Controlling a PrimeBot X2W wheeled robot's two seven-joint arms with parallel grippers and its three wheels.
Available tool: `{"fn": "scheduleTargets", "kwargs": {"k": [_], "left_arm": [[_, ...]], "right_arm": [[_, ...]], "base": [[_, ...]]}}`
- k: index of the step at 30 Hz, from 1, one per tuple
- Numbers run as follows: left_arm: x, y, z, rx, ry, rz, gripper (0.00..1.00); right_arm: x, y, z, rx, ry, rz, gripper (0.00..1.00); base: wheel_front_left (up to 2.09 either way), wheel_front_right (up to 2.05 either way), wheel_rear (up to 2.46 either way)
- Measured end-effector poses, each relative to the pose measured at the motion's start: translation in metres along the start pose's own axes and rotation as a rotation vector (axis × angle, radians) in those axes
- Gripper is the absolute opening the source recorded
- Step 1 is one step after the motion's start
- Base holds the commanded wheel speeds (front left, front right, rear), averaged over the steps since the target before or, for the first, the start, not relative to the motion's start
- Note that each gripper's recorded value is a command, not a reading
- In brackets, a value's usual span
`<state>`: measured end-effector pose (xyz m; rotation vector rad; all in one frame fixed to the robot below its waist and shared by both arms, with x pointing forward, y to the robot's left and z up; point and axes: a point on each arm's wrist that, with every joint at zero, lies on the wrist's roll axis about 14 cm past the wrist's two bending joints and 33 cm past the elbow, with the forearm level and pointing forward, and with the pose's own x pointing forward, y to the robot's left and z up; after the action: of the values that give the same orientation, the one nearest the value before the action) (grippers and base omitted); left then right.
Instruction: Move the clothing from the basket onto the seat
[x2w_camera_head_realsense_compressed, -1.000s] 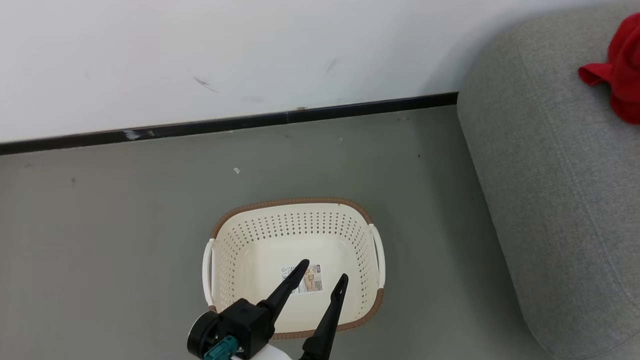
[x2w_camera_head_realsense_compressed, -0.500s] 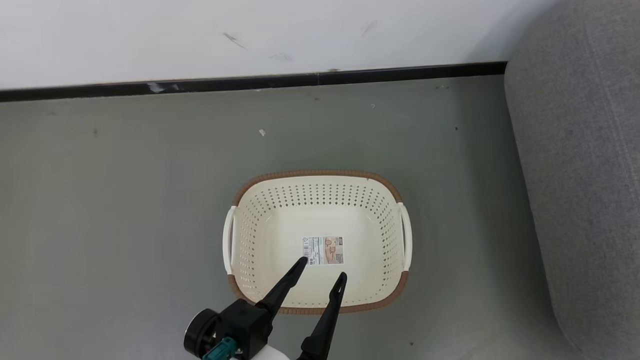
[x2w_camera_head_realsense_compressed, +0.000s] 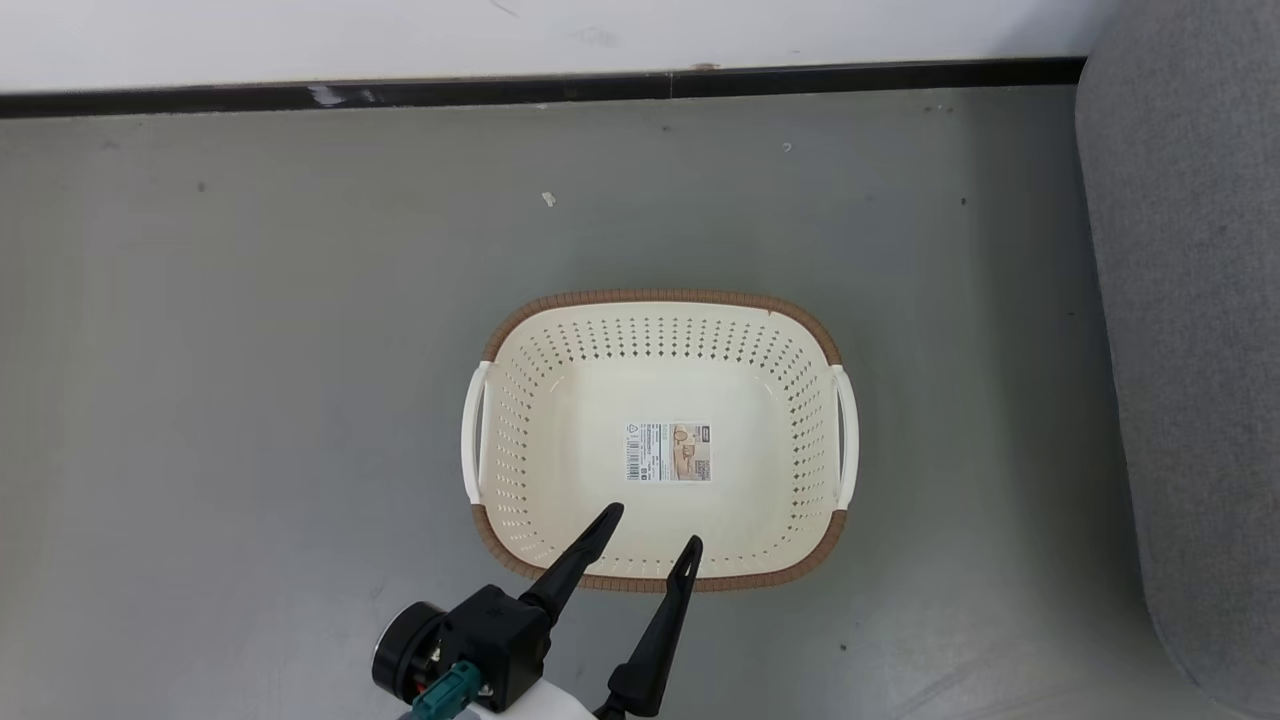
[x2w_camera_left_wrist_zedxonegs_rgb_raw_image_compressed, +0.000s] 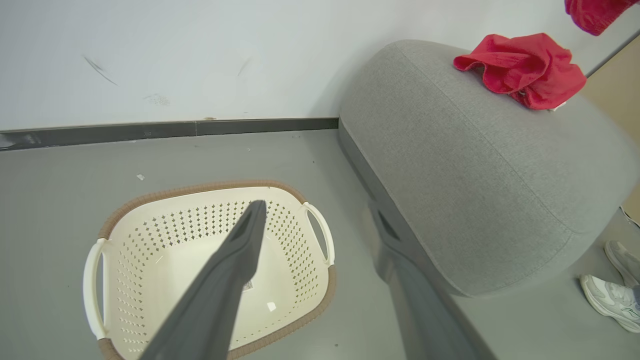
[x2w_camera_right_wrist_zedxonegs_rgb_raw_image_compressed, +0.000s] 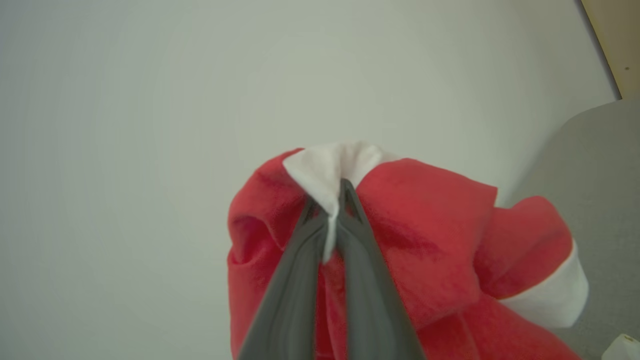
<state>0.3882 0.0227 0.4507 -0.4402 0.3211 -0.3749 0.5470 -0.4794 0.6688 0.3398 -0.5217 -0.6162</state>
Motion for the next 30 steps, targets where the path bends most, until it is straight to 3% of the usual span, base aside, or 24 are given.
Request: {"fn": "scheduleTargets", "kwargs": {"k": [9, 20, 27, 28, 30], "left_arm": [[0.008, 0.013, -0.012, 0.004, 0.044, 0.014, 1.00], [0.027, 0.016, -0.014, 0.006, 0.041, -0.018, 1.00], [0.037, 0.022, -0.017, -0.001, 0.039, -0.021, 1.00], [0.039, 0.023, -0.017, 0.001, 0.038, -0.021, 1.00], [0.041, 0.025, -0.019, 0.001, 0.040, -0.018, 1.00]], "right_arm": [[-0.004, -0.029, -0.044, -0.033, 0.076, -0.079, 0.00], [-0.012, -0.064, -0.072, -0.121, 0.084, -0.157, 0.00], [-0.039, -0.102, -0.110, -0.153, 0.154, -0.248, 0.00], [-0.042, -0.105, -0.114, -0.154, 0.163, -0.255, 0.03], [-0.046, -0.108, -0.120, -0.155, 0.169, -0.263, 0.36]], "base": [[0.00, 0.00, 0.00], [0.00, 0.00, 0.00], [0.00, 0.00, 0.00], [0.00, 0.00, 0.00], [0.00, 0.00, 0.00]]}}
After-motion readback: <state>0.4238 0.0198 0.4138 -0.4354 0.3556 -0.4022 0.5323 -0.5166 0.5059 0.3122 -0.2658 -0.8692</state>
